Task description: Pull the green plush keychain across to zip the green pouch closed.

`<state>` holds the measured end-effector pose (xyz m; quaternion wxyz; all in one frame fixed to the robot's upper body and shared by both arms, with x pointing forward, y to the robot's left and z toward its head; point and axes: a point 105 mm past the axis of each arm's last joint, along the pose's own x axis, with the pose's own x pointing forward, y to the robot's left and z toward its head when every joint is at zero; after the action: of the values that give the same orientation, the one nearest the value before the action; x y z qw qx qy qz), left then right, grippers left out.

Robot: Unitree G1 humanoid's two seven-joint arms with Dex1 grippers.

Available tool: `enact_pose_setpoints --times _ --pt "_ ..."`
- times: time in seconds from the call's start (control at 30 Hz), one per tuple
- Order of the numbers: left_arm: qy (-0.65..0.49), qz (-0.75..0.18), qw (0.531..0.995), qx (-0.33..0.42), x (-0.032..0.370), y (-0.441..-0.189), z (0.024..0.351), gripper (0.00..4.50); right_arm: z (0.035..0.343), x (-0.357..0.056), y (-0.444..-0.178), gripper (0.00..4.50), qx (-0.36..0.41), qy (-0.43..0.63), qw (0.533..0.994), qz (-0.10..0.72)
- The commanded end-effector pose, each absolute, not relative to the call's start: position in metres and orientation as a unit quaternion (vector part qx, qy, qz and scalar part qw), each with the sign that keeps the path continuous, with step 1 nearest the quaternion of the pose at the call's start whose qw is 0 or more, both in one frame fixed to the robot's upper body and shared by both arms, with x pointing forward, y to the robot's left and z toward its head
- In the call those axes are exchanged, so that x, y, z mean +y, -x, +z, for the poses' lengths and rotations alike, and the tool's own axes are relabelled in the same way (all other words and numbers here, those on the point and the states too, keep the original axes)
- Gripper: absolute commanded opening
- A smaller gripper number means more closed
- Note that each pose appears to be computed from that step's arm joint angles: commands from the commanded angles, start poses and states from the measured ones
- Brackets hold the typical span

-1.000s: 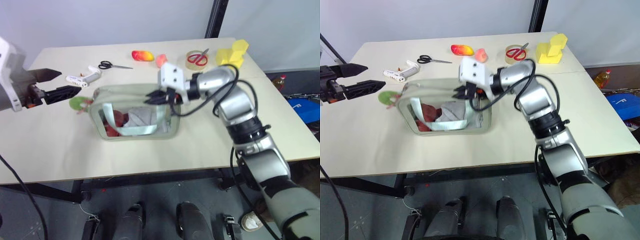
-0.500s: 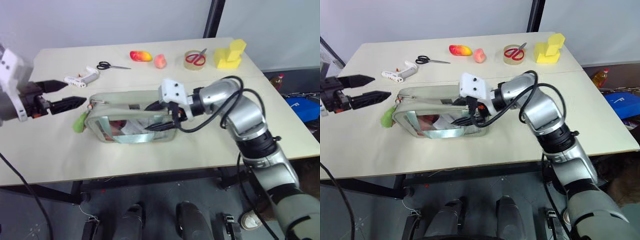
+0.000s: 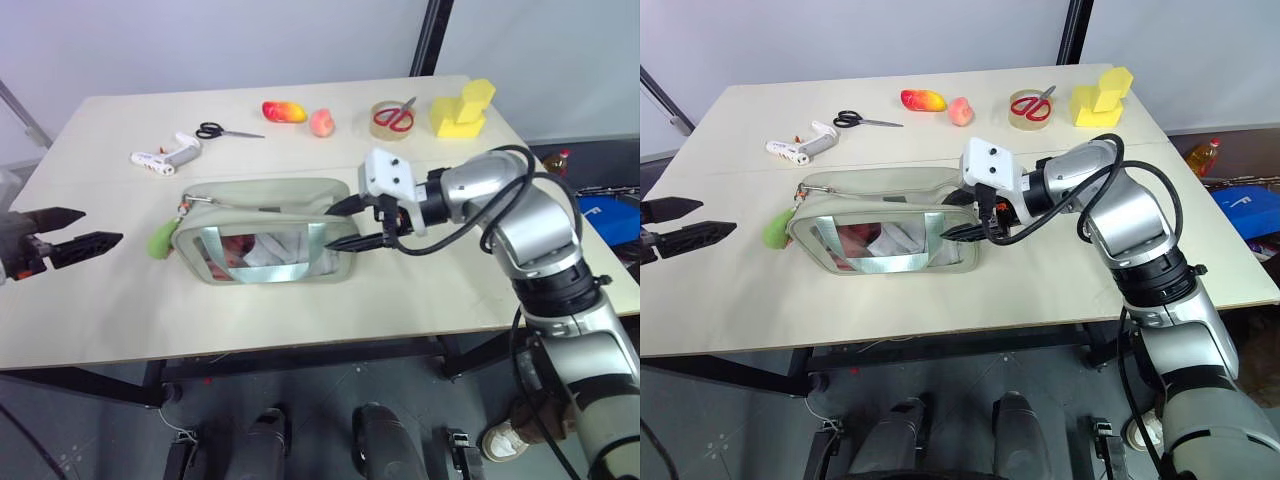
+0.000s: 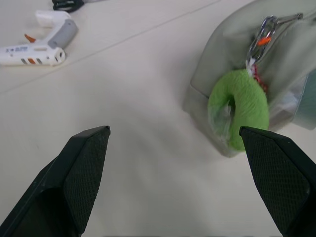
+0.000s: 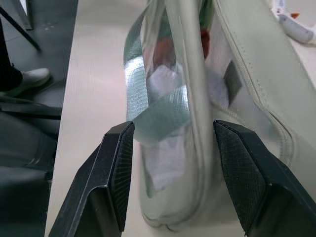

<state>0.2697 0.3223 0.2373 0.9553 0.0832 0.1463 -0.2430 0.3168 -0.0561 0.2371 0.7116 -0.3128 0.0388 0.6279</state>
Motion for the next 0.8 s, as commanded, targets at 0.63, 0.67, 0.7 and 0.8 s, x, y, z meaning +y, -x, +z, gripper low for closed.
enact_pose_setpoints --times 0.63,0.67,0.7,0.8 --pt "-0.05 -0.345 0.926 0.143 0.265 -0.271 0.221 4.5 0.233 -0.047 -0.316 0.04 0.01 0.339 0.699 0.629" --pt "-0.055 -0.346 0.925 0.147 0.265 -0.27 0.22 4.5 0.233 -0.046 -0.317 0.04 0.009 0.339 0.7 0.629" --pt "-0.06 -0.345 0.925 0.15 0.266 -0.271 0.218 4.5 0.234 -0.046 -0.317 0.04 0.009 0.339 0.701 0.628" --pt "-0.069 -0.345 0.922 0.16 0.265 -0.272 0.209 4.5 0.235 -0.045 -0.317 0.04 0.007 0.338 0.701 0.628"
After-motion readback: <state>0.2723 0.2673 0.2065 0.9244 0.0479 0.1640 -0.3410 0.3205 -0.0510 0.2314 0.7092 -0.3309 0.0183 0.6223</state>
